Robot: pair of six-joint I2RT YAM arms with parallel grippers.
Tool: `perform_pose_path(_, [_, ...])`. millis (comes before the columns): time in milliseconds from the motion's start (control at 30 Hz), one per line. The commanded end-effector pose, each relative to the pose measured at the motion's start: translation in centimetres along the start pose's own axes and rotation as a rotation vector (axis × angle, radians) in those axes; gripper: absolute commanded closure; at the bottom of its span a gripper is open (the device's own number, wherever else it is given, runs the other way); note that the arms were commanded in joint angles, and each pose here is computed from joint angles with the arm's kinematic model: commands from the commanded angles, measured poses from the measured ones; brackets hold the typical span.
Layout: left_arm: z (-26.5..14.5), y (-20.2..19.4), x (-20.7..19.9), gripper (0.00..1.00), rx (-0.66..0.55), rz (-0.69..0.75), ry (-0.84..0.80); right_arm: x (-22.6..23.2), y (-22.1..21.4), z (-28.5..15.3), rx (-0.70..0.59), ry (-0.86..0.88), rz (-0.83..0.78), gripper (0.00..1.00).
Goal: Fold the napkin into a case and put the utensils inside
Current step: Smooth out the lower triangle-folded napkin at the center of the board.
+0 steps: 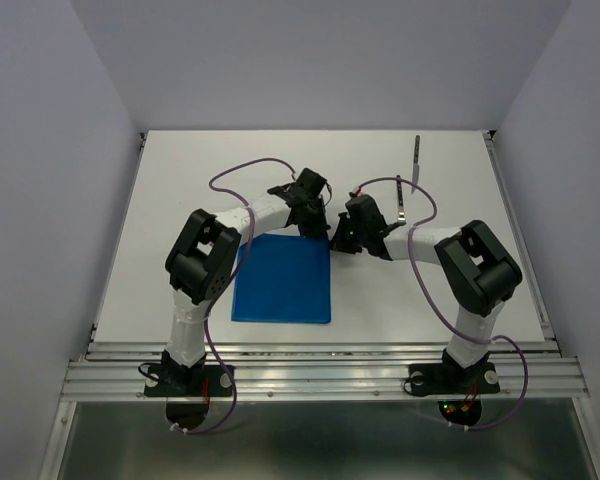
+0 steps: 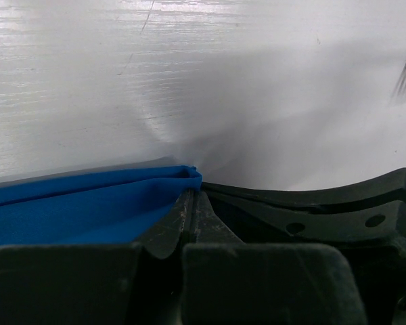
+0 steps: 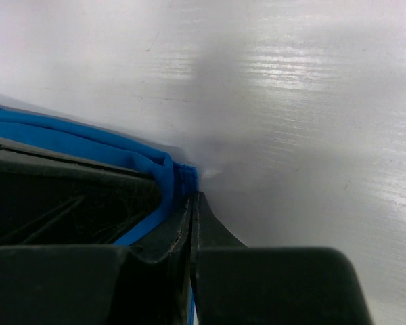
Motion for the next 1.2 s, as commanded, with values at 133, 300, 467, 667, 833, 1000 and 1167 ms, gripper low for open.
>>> perform_pose_path(133, [-1.7,1.3,-2.4,1.0,-0.047,0.021,-0.072,-1.3,0.1,0.7,-0.02,-0.085,0.016,0.99])
perform_pose_path(300, [-1.9,1.5,-2.8,1.0,-0.056,0.021,-0.085,-1.6,0.0,0.6,-0.026,-0.097,0.02,0.99])
perform_pose_path(467, [-0.8,1.7,-2.6,1.0,-0.048,0.008,-0.059,-1.5,0.1,0.4,-0.033,-0.098,0.028,0.99])
perform_pose_path(667, [-0.2,2.2,-2.5,1.0,-0.061,-0.014,-0.034,-1.4,0.6,-0.5,-0.059,-0.097,0.029,0.99])
perform_pose_path(833, [0.0,2.4,-2.7,1.0,-0.062,-0.017,-0.041,-1.3,0.7,-1.0,-0.065,-0.094,0.026,0.98])
perform_pose_path(1000, [0.3,2.2,-2.5,0.91,-0.049,-0.012,-0.033,-1.2,0.8,-1.6,-0.079,-0.093,0.037,0.96])
perform_pose_path(1167, [-0.3,2.3,-2.6,0.55,-0.057,-0.008,-0.032,-1.2,1.1,-2.6,-0.103,-0.098,0.044,0.93])
Point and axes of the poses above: each gripper's point midway between its finger pads, its own z axis out along the fingers, its own x axis along the line the jaws close on, y = z × x, the point moved 5 cm from there along -z, back along the fingers, and after that the axes turned 8 degrees about z, right-handed, at the moved point
